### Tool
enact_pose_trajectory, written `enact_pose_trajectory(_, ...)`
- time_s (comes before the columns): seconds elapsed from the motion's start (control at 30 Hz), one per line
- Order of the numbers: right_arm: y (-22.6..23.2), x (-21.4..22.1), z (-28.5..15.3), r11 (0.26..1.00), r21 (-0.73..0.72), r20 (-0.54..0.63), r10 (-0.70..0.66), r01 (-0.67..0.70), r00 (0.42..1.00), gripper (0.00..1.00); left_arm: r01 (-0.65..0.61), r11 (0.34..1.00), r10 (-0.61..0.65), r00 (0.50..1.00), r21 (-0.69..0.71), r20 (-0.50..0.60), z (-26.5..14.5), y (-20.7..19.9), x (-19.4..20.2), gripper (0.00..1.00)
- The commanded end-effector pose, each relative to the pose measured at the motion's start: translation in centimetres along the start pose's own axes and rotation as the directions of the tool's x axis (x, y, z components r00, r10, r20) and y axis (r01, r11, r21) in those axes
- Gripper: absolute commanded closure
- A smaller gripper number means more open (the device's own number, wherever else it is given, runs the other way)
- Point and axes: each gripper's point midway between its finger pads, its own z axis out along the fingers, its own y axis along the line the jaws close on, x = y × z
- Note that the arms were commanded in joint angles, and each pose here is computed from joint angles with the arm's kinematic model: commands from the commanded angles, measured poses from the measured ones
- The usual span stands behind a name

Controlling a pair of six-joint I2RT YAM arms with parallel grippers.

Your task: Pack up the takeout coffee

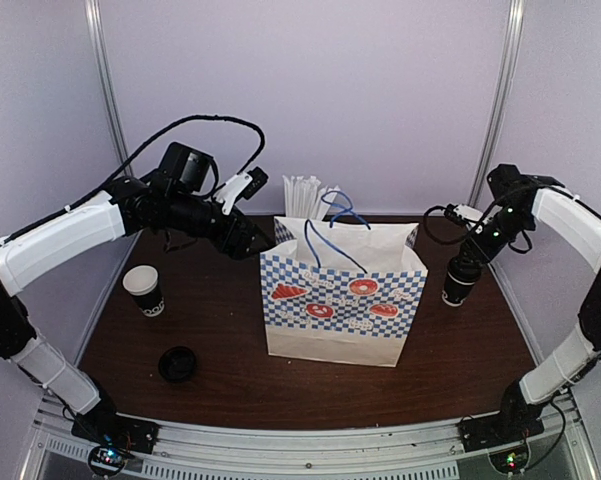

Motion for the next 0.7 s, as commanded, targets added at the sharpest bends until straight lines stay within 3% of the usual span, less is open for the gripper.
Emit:
enact_pose_trajectory(0.0, -2.9, -0.2, 0.3, 0.996, 0.090, -0.069, 0.026, -0.019, 0.997, 0.39, -0.038, 0.999, 0.037, 0.996, 0.010, 0.085, -1.3, -0.4, -2.2, 0.21)
enact_pose_trajectory(0.37, -5.0, 0.0, 2.3, 0.996, 0.086, -0.199, -0.003, 0.021, 0.980, 0.32, -0.042, 0.999, 0.041, 0.996, 0.015, 0.083, -1.4, -0.5, -2.1, 0.20)
enact_pose_trajectory(0.67, -5.1, 0.4, 3.8, 0.999, 0.047, -0.236, -0.006, 0.017, 0.972, 0.31, -0.044, 0.999, 0.042, 0.996, 0.023, 0.079, -1.2, -0.6, -1.9, 0.21)
